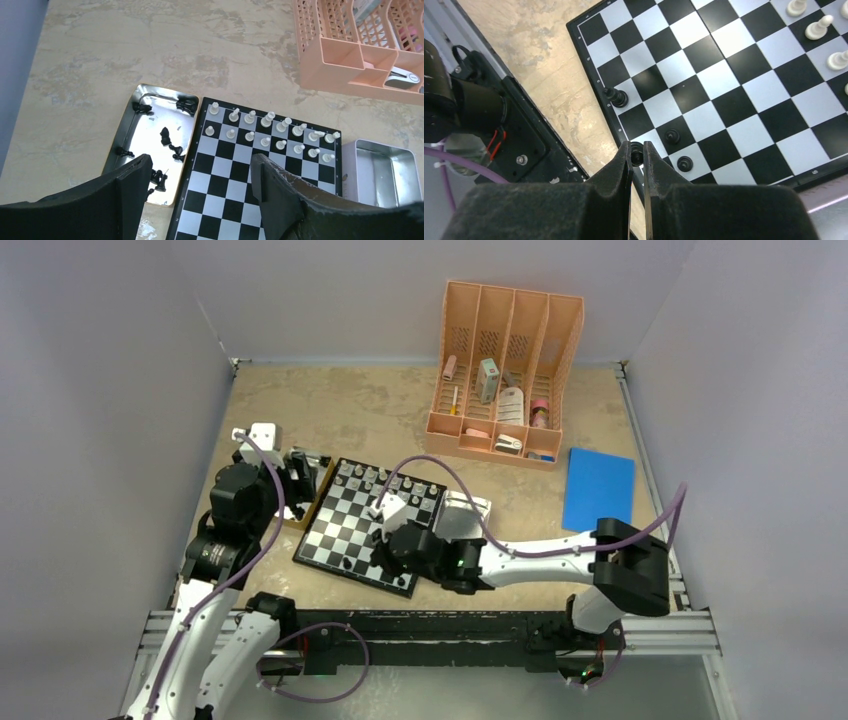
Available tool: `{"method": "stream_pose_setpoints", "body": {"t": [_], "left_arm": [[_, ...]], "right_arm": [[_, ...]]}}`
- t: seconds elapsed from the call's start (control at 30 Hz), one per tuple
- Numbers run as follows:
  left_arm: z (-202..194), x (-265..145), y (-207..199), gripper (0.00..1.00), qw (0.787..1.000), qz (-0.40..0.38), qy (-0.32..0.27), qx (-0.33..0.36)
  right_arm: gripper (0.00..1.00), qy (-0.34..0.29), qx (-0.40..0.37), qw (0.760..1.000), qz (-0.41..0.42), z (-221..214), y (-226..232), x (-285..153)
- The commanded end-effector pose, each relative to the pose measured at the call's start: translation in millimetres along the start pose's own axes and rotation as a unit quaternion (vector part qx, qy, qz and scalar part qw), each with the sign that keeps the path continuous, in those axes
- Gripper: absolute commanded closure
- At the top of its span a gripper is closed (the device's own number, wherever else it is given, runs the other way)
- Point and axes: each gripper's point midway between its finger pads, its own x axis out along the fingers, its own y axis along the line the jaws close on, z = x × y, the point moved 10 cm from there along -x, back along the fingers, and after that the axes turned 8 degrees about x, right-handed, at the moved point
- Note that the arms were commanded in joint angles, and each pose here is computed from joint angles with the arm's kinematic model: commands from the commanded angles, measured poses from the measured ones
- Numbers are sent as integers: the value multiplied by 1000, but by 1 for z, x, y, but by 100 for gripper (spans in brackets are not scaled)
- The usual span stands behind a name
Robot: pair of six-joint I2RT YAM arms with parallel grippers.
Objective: Set up the chess pieces on the board
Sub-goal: Place the chess piece on the chessboard.
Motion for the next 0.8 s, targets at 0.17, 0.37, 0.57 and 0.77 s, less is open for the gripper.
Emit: {"method": "stream_pose_setpoints", "body": {"t": [0.17, 0.37, 0.57, 0.77], "left_arm": [[11, -2, 6, 28, 999, 39, -25, -8], [10, -3, 6, 28, 999, 39, -24, -5], [10, -1, 5, 28, 999, 32, -21, -1], [9, 0, 4, 28, 1000, 25, -19, 0]], "right_arm": [[90, -25, -54, 996, -64, -12, 28, 20], [89, -16, -77, 993, -93, -24, 33, 27], [89, -9, -86, 990, -114, -34, 31, 28], [88, -10, -88, 989, -116, -34, 30, 29]]}}
